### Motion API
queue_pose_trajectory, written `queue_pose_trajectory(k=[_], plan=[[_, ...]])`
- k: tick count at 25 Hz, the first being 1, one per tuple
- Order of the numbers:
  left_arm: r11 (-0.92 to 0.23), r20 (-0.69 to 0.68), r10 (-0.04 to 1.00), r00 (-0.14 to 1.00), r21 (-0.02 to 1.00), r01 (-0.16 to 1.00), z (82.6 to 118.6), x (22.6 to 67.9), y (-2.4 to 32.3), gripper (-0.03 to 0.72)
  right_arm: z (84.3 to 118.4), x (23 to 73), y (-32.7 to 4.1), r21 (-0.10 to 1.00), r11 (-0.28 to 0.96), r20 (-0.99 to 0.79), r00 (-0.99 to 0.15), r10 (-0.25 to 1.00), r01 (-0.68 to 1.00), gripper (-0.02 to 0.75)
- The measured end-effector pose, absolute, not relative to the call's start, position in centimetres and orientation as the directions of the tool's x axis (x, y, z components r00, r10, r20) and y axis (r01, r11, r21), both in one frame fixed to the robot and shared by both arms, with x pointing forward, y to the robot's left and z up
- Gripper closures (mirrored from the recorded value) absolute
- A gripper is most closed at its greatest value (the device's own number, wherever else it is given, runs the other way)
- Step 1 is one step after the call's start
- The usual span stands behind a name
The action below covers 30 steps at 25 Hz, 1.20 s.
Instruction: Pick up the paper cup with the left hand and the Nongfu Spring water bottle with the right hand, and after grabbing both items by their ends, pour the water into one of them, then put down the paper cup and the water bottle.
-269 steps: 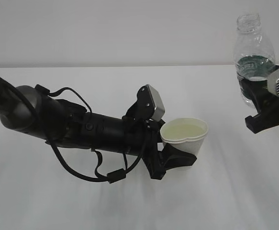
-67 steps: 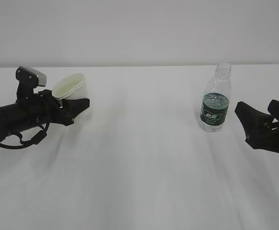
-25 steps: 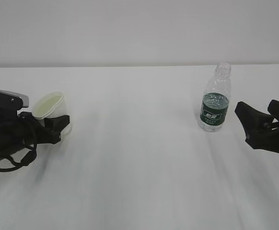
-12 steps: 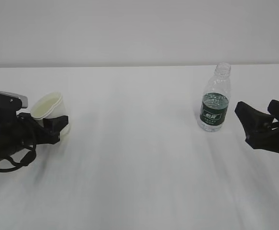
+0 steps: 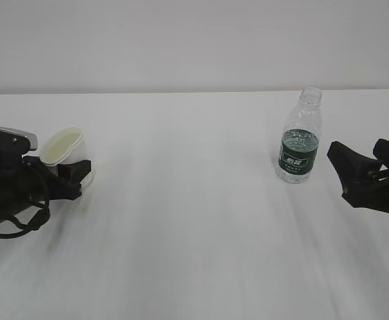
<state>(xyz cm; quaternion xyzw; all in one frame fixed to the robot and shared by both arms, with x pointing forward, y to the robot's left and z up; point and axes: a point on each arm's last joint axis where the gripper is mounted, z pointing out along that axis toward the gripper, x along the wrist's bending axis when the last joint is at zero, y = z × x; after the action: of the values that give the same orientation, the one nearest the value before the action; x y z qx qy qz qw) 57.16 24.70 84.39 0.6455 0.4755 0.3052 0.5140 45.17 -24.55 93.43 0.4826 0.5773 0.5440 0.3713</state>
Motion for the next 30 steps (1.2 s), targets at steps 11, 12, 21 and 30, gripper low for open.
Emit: queue_pose_trajectory(k=[11, 12, 21, 30], plan=[[-0.02, -0.097, 0.929, 0.358, 0.95, 0.312, 83.92, 57.1, 24.73, 0.279, 93.43, 45.17, -24.55, 0.987, -0.058, 0.096, -0.258, 0.961, 0.153, 0.144], [-0.02, -0.097, 0.929, 0.358, 0.95, 0.312, 83.92, 57.1, 24.73, 0.28, 93.43, 45.17, -24.53, 0.987, -0.057, 0.096, -0.261, 0.961, 0.153, 0.144], [-0.02, -0.097, 0.929, 0.358, 0.95, 0.312, 83.92, 57.1, 24.73, 0.268, 93.43, 45.16, -24.5, 0.987, -0.055, 0.095, -0.264, 0.96, 0.153, 0.145], [-0.022, -0.095, 0.929, 0.358, 0.95, 0.311, 83.92, 57.1, 24.73, 0.228, 93.43, 45.16, -24.49, 0.986, -0.062, 0.102, -0.264, 0.959, 0.155, 0.145]])
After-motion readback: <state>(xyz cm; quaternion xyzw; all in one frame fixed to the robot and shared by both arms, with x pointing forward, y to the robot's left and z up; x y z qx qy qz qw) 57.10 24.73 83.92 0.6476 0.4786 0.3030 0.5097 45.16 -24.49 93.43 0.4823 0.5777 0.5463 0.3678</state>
